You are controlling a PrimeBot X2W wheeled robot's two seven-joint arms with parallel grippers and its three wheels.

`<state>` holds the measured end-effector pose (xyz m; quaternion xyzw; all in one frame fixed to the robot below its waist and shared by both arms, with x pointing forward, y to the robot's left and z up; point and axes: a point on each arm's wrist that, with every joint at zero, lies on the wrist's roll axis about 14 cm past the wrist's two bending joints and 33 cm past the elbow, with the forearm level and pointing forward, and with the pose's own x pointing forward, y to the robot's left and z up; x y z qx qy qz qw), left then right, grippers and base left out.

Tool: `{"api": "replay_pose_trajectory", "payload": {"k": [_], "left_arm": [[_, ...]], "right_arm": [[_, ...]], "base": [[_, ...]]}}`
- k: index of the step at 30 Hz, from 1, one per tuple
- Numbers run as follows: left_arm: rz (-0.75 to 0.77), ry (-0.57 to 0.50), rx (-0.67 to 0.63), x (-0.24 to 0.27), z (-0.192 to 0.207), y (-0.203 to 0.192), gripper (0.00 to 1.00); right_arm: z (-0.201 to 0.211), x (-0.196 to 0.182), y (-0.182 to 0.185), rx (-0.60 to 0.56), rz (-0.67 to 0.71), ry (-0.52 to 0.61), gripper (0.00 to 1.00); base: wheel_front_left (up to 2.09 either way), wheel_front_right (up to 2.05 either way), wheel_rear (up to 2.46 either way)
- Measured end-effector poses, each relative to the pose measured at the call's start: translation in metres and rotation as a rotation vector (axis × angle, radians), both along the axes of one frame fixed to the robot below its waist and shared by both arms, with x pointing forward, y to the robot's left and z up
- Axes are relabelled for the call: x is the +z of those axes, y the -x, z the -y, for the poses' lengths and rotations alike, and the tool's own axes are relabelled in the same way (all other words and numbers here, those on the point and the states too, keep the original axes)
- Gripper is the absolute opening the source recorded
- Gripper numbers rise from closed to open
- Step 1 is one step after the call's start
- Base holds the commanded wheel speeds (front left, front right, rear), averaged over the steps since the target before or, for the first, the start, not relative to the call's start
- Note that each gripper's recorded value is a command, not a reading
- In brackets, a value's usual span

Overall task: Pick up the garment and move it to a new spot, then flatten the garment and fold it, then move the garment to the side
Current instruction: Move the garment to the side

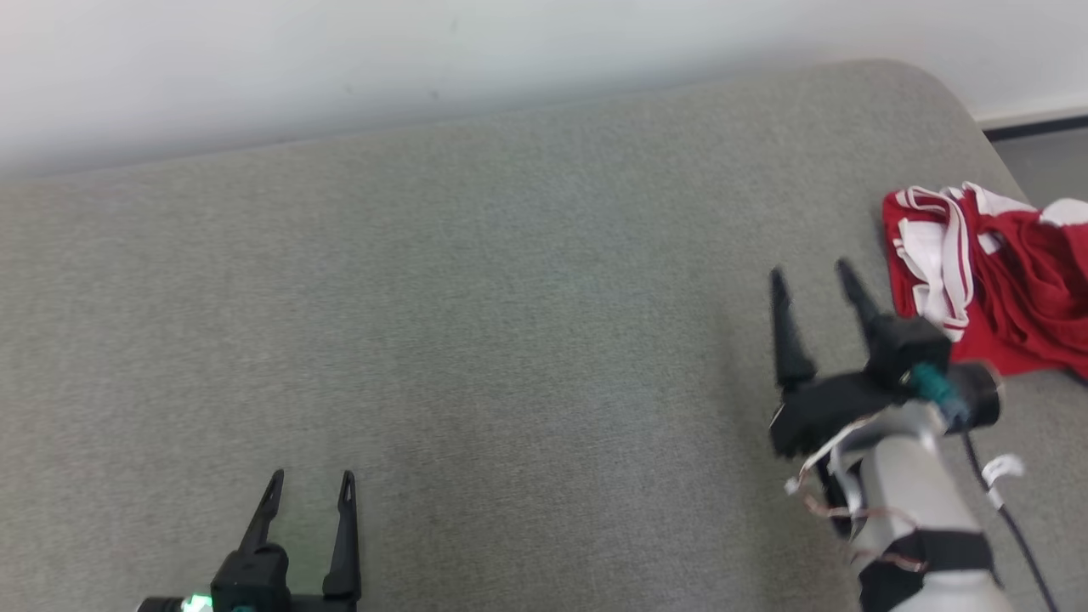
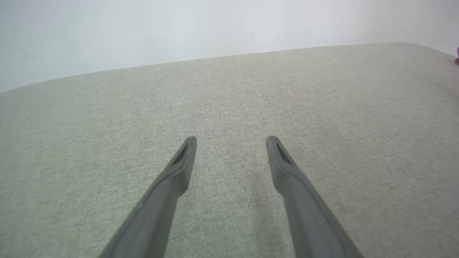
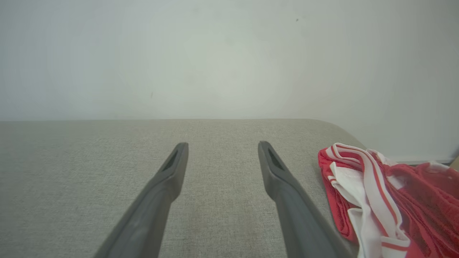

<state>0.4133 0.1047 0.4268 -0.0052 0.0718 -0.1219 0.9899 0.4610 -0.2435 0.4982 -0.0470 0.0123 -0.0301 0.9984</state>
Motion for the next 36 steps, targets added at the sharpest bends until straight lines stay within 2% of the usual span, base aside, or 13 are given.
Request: {"api": "replay_pose_trajectory", "payload": {"k": [6,15,36], "left_arm": [[0.008,-0.008,0.065,0.005,-0.021,0.012,1.0],[0.024,-0.011,0.133,0.013,-0.044,0.026,1.0],[0.071,-0.011,0.221,0.031,-0.072,0.055,1.0]], "right_arm": [[-0.035,-0.018,0.021,0.073,-0.027,-0.049,1.0],[-0.056,-0.039,0.049,0.109,-0.072,-0.12,1.0],[-0.074,-0.03,0.075,0.149,-0.04,-0.171,1.0]], "base": [[0.0,0.0,0.0],[0.0,0.0,0.0],[0.0,0.0,0.0]]}}
